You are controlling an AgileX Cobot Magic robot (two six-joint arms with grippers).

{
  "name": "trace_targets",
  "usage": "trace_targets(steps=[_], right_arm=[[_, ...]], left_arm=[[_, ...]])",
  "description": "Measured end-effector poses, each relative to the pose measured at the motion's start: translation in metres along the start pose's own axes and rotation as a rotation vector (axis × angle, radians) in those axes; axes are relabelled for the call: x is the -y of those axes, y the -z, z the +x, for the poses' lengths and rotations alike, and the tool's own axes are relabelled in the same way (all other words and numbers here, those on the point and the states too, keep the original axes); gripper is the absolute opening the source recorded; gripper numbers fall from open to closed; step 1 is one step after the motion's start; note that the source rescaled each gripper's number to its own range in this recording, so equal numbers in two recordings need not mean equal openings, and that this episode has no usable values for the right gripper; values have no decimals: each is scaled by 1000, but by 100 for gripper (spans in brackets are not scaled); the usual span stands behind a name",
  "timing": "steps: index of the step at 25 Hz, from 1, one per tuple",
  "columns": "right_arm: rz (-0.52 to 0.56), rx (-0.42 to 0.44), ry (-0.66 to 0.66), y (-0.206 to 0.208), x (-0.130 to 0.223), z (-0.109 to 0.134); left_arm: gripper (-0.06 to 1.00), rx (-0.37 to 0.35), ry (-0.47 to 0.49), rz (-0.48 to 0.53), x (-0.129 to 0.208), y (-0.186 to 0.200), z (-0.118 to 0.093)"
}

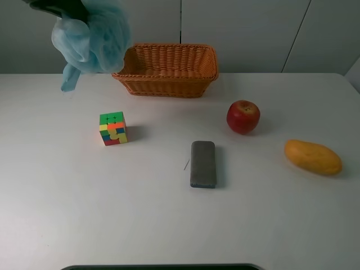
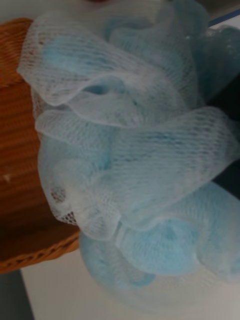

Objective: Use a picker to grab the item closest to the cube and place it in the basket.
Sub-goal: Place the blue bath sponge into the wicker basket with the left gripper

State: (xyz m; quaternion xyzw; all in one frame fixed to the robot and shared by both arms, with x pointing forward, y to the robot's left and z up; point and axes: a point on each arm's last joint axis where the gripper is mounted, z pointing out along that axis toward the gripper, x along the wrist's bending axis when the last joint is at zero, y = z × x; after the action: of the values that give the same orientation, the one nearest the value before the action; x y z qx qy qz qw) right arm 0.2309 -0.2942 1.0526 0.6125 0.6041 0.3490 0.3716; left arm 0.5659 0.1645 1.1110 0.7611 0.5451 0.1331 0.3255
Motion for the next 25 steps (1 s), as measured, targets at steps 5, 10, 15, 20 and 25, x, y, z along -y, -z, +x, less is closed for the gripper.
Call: trace_targets(steps=[5, 10, 15, 20, 25], right_arm=[[0, 0, 0, 0, 0, 0], [0, 0, 0, 0, 0, 0], [0, 0, 0, 0, 0, 0], [0, 0, 0, 0, 0, 0], [0, 0, 0, 0, 0, 0]], left_arm=[[1, 3, -46, -142, -27, -56, -5], [0, -5, -82, -197, -44, -112, -6], [0, -27, -93, -250, -48, -167, 1], [0, -42, -119, -282, -38, -203, 7], [0, -42, -122, -265, -33, -211, 7]])
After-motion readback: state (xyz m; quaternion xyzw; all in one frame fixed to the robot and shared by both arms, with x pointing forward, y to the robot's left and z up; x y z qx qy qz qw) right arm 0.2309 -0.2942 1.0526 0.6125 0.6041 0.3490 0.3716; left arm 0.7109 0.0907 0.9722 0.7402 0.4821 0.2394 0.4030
